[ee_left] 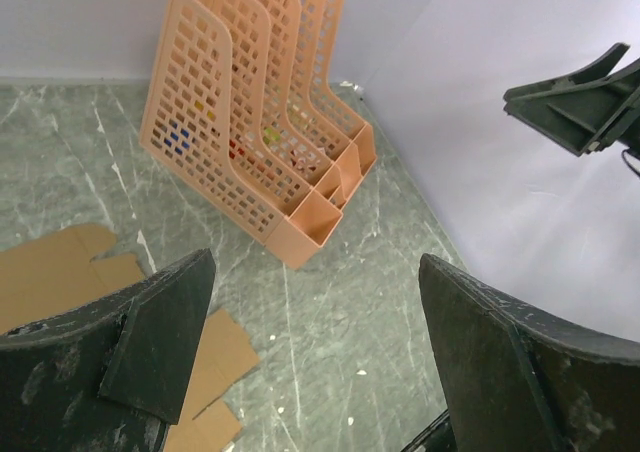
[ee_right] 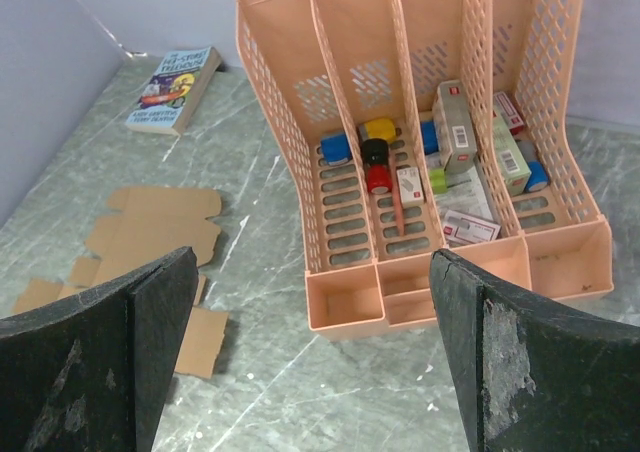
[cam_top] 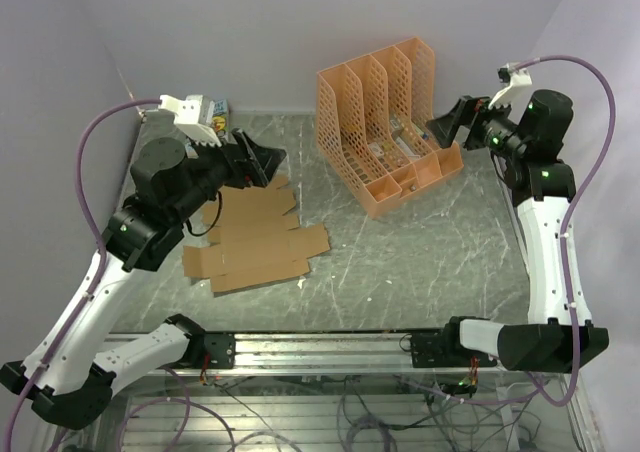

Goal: Fold the paper box

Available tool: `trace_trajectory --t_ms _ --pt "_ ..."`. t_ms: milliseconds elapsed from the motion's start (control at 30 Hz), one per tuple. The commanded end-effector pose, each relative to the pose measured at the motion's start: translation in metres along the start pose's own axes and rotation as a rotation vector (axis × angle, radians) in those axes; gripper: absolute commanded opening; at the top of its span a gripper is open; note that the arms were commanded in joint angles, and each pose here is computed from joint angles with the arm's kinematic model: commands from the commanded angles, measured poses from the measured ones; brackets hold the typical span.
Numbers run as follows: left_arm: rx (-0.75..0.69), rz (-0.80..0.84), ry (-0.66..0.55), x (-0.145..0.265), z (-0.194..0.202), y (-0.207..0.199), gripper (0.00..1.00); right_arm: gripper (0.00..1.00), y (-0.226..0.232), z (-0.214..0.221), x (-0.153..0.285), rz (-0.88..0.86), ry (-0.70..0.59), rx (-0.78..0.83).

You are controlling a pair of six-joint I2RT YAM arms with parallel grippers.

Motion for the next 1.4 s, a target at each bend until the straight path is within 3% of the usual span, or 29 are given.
trace_trajectory --t_ms 0,300,367,467,567,767,933,1233,1367 --pt "-0.007 -0.035 0.016 0.002 0.009 0.008 0.95 1.00 0.003 0.002 0.003 -0.002 0.015 -0.017" --pt "-0.021 -0.058 0.033 0.005 0.029 0.019 0.95 1.00 0.005 0.019 0.000 -0.086 0.037 -0.023" --pt "-0.027 -0.066 0.027 0.007 0.031 0.021 0.95 1.00 0.006 0.031 -0.003 -0.159 0.058 -0.009" --pt "-0.045 -0.088 0.044 0.007 0.036 0.025 0.95 1.00 0.018 0.055 -0.008 -0.409 0.105 0.105" --pt "-0.073 -0.136 0.084 0.007 0.046 0.034 0.95 1.00 0.036 0.086 -0.021 -0.465 0.193 0.126" --pt "-0.037 -0.168 0.151 0.007 0.088 0.056 0.94 0.96 0.035 0.173 -0.041 -0.780 0.360 -0.161" --pt "0.103 -0.085 0.101 0.016 0.109 0.056 0.94 0.98 0.049 0.210 -0.062 -0.639 0.474 0.016" --pt "0.262 -0.058 0.115 0.021 0.145 0.063 0.94 0.91 0.057 0.269 -0.082 -0.532 0.628 -0.091" --pt "0.284 -0.076 0.120 0.024 0.153 0.067 0.95 0.82 0.065 0.290 -0.095 -0.528 0.695 -0.212"
Point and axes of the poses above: each gripper's point midway between its finger pads, its own x axis back along the fingers, its own y axis along the line the jaws close on, z = x × y, the point moved 10 cm from there along x, back along the fingers, and after that the axes turned 2 degrees about -x, right-handed, at the moved point
